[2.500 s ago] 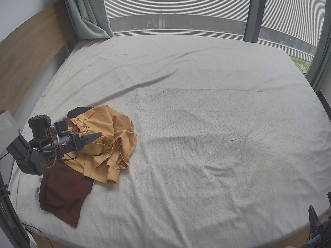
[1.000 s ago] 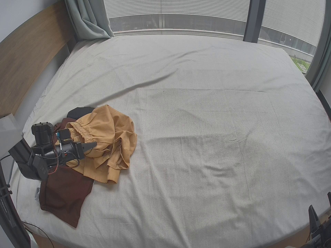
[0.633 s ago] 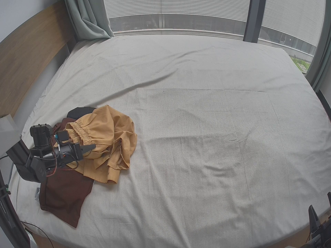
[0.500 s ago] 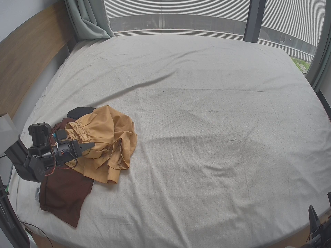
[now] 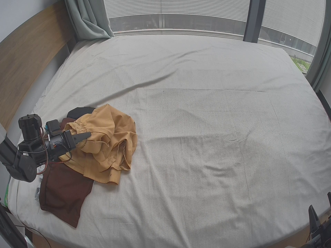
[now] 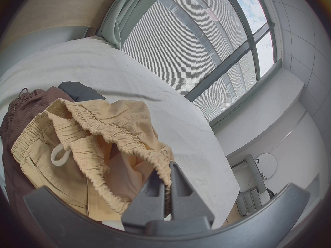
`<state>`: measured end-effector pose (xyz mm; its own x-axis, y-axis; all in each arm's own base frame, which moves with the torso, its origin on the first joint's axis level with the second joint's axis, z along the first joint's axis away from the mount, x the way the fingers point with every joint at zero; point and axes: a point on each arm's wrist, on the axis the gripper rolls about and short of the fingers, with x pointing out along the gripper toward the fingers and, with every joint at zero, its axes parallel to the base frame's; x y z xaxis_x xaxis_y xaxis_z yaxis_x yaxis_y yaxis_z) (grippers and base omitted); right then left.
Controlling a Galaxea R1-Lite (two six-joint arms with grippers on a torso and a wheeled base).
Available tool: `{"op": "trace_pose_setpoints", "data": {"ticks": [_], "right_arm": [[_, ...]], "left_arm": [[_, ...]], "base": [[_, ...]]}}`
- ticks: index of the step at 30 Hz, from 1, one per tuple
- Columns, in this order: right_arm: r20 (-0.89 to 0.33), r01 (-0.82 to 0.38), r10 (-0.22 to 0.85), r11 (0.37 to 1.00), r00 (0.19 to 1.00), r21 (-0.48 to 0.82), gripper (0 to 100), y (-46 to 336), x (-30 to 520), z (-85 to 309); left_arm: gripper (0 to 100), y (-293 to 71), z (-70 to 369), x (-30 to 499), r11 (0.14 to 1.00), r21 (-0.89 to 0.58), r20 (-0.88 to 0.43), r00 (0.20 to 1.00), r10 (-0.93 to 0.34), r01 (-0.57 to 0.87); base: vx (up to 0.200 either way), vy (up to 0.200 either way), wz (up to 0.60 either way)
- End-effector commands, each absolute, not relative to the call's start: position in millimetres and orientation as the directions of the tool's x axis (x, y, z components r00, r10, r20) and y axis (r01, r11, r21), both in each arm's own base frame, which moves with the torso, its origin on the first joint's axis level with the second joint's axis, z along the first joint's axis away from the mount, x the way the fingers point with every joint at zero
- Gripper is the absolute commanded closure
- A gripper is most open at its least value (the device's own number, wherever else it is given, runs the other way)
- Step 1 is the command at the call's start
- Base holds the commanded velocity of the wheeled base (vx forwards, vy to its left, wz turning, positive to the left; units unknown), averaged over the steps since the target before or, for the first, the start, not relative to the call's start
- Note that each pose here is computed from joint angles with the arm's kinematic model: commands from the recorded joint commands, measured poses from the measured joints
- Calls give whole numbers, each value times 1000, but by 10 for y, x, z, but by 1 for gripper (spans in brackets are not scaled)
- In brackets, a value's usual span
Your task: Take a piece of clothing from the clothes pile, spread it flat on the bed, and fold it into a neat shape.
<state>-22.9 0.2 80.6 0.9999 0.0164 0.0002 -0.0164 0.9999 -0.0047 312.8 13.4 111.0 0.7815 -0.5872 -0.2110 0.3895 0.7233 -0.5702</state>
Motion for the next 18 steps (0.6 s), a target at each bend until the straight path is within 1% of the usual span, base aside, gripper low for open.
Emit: {"op": "trace_pose_setpoints", "data": {"ticks": [1,3,6,8,11,13,14,18], "right_arm": [[-3,-17,17,1000,1000,-5,0,2,-227,758],[-2,-17,17,1000,1000,-5,0,2,-227,760],[-2,-17,17,1000,1000,-5,0,2,-227,760],[-2,-17,17,1000,1000,-5,0,2,-227,760],[-2,-17,17,1000,1000,-5,0,2,-227,760],[-3,-17,17,1000,1000,-5,0,2,-227,758],[-3,-17,17,1000,1000,-5,0,2,-227,758],[-2,-17,17,1000,1000,-5,0,2,-227,760]], "left_arm": [[100,107,1193,3057,722,-563,-195,784,-589,402],[100,36,1240,3026,712,-569,-187,779,-598,410],[100,-14,1302,3008,708,-589,-176,793,-583,389],[100,-115,1391,3018,699,-623,-150,823,-548,351],[100,-200,1469,3032,668,-659,-82,850,-521,345],[100,-216,1486,3038,661,-666,-67,854,-515,346],[100,-271,1517,3058,643,-692,-30,876,-481,329],[100,-393,1513,3090,623,-725,4,907,-422,293]], "base": [[0,0,0],[0,0,0],[0,0,0],[0,0,0],[0,0,0],[0,0,0],[0,0,0],[0,0,0]]}}
